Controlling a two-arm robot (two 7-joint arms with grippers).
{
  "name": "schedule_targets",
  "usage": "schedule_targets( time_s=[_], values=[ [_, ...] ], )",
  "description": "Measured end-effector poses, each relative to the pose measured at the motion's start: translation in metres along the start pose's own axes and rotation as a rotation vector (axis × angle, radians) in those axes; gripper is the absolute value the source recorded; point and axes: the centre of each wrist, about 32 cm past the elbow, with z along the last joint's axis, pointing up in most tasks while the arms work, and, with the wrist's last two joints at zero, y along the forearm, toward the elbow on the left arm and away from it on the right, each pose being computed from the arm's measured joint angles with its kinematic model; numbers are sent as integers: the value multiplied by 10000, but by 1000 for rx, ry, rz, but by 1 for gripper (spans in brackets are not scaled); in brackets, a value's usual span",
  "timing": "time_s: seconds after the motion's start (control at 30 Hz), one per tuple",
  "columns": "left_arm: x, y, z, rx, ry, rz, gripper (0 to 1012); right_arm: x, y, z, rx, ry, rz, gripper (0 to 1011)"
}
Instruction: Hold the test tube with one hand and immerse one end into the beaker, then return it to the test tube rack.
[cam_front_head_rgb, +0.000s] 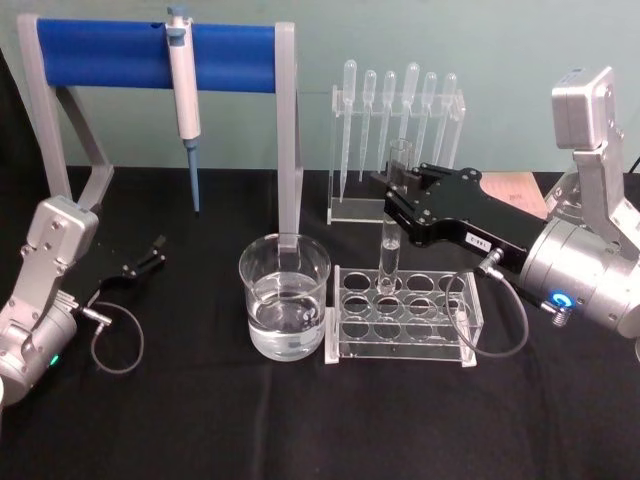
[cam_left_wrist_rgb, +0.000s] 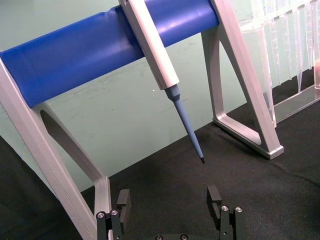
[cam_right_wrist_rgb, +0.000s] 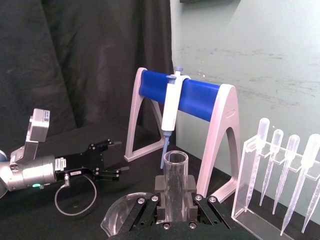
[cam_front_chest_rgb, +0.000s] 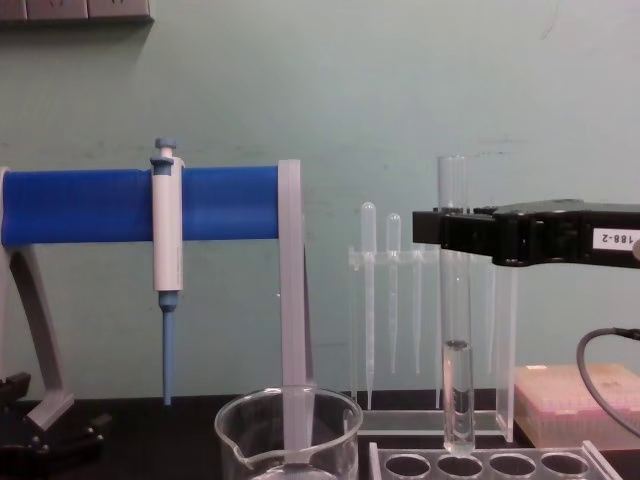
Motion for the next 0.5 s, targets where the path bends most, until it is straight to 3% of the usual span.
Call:
schedule_targets(
  time_s=[0.5],
  values=[
    [0,0,0,0,0,0,1000,1,4,-2,-4,1,0,224]
  ],
)
